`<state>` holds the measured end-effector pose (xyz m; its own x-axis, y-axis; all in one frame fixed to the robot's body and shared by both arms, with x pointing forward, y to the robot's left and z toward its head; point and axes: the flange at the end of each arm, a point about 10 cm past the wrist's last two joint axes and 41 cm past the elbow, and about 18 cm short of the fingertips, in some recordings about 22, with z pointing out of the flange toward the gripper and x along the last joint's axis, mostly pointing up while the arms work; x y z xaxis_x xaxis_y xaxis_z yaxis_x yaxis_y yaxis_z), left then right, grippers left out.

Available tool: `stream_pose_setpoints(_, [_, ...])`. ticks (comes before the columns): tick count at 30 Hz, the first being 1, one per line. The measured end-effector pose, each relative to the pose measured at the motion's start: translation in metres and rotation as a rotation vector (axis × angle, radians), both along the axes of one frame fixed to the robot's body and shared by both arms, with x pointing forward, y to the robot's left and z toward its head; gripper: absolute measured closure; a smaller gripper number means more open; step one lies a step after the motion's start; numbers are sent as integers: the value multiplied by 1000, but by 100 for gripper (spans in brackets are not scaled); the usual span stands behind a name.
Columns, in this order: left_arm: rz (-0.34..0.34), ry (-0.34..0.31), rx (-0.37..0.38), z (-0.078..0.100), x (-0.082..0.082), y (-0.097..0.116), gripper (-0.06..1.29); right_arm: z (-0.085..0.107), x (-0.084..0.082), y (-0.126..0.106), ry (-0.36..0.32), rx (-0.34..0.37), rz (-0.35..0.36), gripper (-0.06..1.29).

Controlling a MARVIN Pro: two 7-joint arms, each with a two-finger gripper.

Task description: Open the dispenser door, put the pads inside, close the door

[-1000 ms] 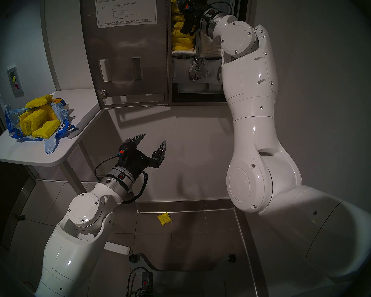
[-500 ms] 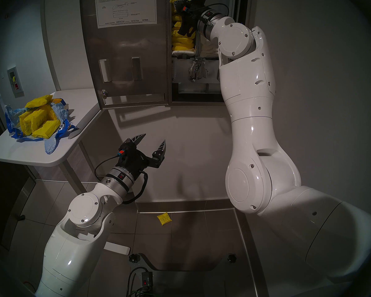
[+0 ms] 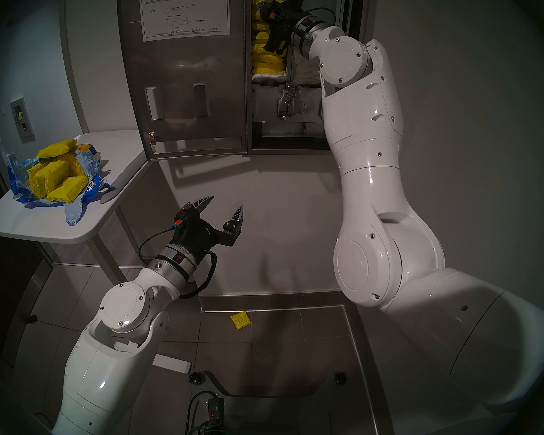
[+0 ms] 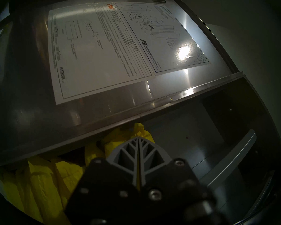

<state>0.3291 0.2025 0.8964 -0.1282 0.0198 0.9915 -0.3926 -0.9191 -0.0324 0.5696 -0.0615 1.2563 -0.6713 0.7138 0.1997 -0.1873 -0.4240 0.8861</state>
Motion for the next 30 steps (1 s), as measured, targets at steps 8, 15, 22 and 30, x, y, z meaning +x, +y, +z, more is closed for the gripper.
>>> stream_pose_setpoints(8, [0,0,0,0,0,0,0,-7,13,-4,14,9,-8,127])
stream_pose_setpoints(15, [0,0,0,0,0,0,0,-14,26,-4,33,11,-4,127])
stream_pose_setpoints(22, [0,0,0,0,0,0,0,-13,33,-3,28,14,2,127])
stream_pose_setpoints(30, [0,0,0,0,0,0,0,-10,37,-3,12,14,3,127])
